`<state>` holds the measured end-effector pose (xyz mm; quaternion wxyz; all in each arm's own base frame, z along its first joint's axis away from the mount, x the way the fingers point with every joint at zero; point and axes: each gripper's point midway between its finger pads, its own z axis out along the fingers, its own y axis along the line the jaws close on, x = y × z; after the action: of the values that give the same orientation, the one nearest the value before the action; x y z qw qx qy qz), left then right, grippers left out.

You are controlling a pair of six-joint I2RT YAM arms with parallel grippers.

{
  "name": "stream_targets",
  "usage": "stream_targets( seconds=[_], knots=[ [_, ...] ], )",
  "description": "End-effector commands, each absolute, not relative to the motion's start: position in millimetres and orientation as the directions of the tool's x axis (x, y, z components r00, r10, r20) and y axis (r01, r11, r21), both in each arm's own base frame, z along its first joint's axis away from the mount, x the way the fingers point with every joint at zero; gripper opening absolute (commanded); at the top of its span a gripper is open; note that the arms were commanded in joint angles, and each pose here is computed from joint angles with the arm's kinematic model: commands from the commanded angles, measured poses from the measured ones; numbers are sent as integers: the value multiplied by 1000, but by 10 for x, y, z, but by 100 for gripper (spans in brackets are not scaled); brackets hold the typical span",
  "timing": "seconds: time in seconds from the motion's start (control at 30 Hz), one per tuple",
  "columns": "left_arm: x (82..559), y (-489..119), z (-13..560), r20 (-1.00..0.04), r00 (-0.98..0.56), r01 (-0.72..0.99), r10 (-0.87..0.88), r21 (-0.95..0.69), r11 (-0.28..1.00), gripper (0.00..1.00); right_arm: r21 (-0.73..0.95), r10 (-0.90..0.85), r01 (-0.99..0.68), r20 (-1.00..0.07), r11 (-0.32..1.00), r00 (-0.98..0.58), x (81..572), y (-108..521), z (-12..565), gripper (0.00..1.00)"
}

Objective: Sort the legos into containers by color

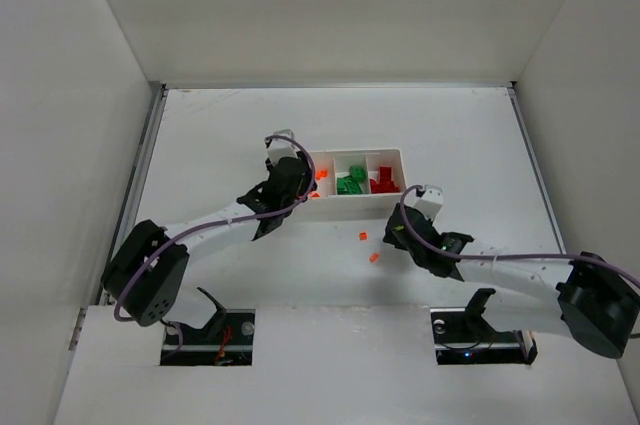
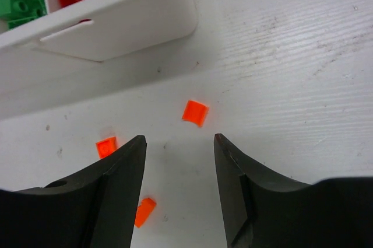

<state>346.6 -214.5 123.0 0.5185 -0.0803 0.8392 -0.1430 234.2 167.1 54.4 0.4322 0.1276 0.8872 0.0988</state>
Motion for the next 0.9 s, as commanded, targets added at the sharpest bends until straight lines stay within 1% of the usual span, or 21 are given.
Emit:
stream_targets(
  seconds=[0.0,0.07,0.13,0.3,0.47,0.53,0.7,0.87],
  knots=[
    [3397,-2318,1592,-866,-393,97,-309,-373,923,40,275,321,169,-751,947,-578,2398,1652,539,56],
    [3211,-2432,1573,-868,-408,148,-284,-369,917,37,271,319,171,-747,947,-583,2413,1664,518,53],
    [2980,-2573,1529,-867,-429,208,-252,-367,907,36,265,320,180,-745,947,-585,2435,1654,496,51],
    [2456,-2832,1283,-859,-482,316,-171,-353,881,37,264,324,189,-743,946,-586,2514,1670,475,51],
    [2155,-3006,1096,-851,-512,377,-116,-343,860,40,256,324,199,-738,946,-592,2582,1700,426,53],
    [2096,-3066,1030,-849,-519,393,-96,-337,856,42,245,318,203,-738,948,-595,2605,1714,407,49],
    [2005,-3182,939,-846,-529,420,-61,-324,848,44,231,313,212,-736,950,-600,2641,1718,377,42],
    [1954,-3275,812,-839,-543,431,-28,-308,848,46,214,306,221,-737,951,-602,2652,1705,363,26]
  ],
)
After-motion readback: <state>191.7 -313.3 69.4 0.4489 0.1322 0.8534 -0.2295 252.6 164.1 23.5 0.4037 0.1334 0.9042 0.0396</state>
